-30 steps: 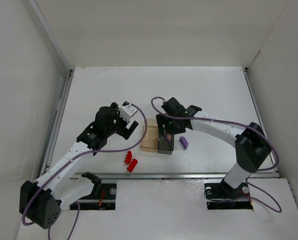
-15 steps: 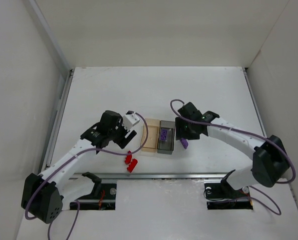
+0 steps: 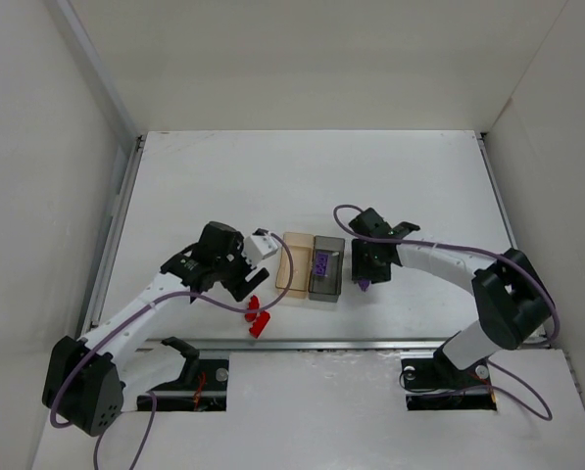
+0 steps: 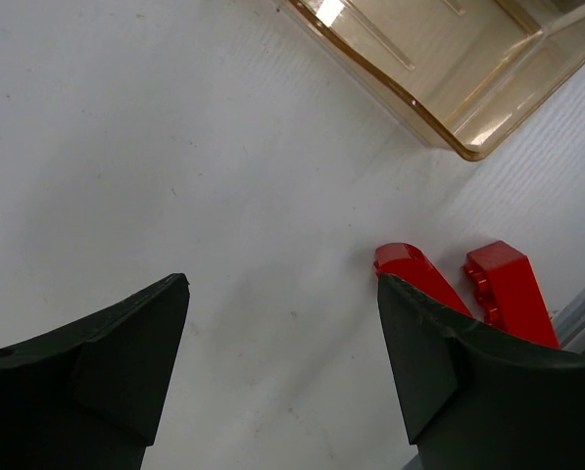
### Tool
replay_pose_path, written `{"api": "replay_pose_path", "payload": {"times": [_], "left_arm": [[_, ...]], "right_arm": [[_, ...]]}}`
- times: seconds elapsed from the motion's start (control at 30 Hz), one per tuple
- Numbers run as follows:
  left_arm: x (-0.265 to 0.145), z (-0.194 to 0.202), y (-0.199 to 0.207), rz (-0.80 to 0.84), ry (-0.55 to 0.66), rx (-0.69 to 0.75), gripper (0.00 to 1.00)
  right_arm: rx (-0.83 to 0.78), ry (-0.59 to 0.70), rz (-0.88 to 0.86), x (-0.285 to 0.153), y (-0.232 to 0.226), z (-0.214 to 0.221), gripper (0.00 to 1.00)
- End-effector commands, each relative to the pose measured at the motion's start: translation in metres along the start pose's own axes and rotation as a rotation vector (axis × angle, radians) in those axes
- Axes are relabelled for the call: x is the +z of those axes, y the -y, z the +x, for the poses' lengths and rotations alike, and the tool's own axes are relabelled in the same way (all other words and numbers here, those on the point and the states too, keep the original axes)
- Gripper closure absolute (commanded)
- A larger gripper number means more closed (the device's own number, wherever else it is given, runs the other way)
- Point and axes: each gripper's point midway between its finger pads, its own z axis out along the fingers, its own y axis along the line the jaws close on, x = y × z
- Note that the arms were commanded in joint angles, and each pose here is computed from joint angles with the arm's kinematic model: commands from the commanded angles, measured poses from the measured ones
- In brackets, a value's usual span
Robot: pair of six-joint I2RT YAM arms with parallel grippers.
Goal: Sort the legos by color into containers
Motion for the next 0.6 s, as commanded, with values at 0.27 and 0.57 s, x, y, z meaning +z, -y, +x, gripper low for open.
{"api": "replay_pose_path", "payload": {"times": [0.27, 0.57], "left_arm": [[0.004, 0.001, 0.022, 0.139, 0.037, 0.152, 0.3], [0.002, 0.033, 0.035, 0.262, 0.041, 0.714, 0.29]], "right_arm": [[-0.034, 0.139, -0.069, -0.011, -0.008, -0.032, 1.0], [-0.082, 0.307, -0.332, -0.095, -0.08, -0.063, 1.0]]}}
